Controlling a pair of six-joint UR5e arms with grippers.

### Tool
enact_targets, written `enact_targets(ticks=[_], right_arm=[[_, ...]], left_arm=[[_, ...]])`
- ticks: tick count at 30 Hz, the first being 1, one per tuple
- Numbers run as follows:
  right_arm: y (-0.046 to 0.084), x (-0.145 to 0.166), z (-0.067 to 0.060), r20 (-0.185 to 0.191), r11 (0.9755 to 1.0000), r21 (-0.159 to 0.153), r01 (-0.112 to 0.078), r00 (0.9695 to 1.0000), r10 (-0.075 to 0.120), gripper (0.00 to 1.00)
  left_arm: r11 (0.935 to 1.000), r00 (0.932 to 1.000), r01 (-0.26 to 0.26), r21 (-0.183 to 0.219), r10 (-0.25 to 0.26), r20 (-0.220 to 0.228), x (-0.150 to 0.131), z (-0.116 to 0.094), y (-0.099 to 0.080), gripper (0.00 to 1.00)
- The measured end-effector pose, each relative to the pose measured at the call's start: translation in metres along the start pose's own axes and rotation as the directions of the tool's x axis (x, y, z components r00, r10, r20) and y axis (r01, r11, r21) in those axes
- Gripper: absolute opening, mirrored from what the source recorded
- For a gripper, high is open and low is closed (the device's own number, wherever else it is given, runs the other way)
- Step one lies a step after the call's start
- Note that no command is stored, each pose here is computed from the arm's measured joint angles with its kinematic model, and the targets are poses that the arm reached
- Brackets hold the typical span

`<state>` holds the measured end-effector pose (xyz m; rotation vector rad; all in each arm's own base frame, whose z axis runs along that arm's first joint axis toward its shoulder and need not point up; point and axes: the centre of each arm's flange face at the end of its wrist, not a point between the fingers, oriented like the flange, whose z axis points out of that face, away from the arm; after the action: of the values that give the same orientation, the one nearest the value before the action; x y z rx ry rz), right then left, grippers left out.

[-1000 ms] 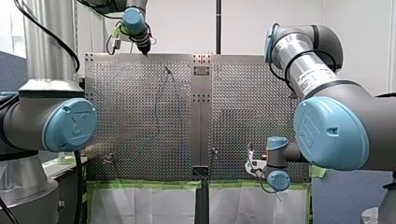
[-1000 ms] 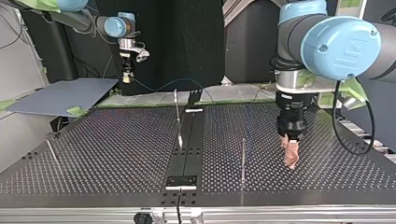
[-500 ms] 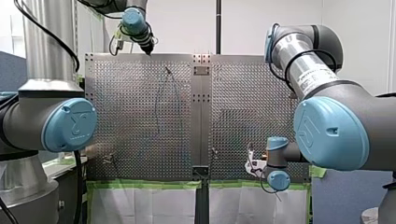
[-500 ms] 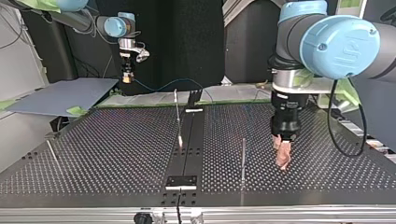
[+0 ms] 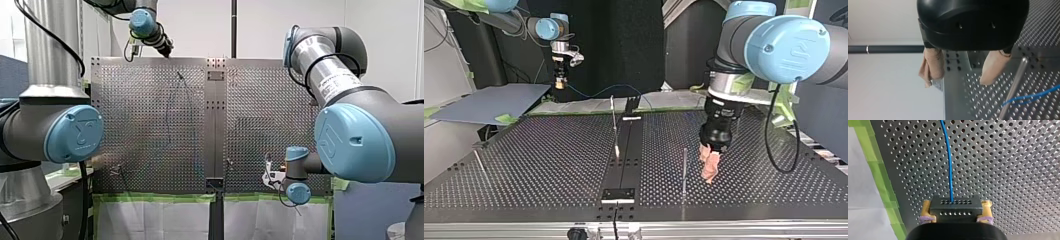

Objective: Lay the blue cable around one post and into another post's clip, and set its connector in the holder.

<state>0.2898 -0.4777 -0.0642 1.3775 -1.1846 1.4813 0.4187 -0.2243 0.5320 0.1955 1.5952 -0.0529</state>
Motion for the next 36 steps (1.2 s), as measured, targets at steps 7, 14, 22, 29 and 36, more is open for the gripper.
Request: enact_targets(ticks=[7, 14, 22, 29, 36], right_arm=[[-0.0001, -0.0001, -0.0001, 0.001, 1.0, 0.0, 0.0, 1.0, 0.0, 0.0], [0.0002, -0.0001, -0.0001, 0.001, 1.0, 0.0, 0.0, 1.0, 0.0, 0.0], [0.0, -0.0003, -0.0002, 0.002, 1.0, 0.0, 0.0, 1.0, 0.0, 0.0], [0.0, -0.0002, -0.0001, 0.001, 1.0, 0.0, 0.0, 1.0, 0.0, 0.0], [0.0, -0.0001, -0.0001, 0.001, 1.0, -0.001, 0.0, 1.0, 0.0, 0.0]], left_arm=[[0.9998, 1.0, 0.005, 0.021, -0.005, 0.003, -0.0004, -0.0005, -0.0034, 1.0], [0.9997, 0.9999, 0.01, 0.02, -0.01, 0.003, -0.0005, -0.0005, -0.0035, 1.0], [0.9997, 0.9999, 0.015, 0.02, -0.015, 0.003, -0.0005, -0.0006, -0.0036, 1.0], [0.9997, 0.9999, 0.016, 0.02, -0.016, 0.003, -0.0005, -0.0007, -0.0038, 1.0], [0.9997, 0.9999, 0.016, 0.019, -0.016, 0.002, -0.0004, -0.0007, -0.0036, 1.0]])
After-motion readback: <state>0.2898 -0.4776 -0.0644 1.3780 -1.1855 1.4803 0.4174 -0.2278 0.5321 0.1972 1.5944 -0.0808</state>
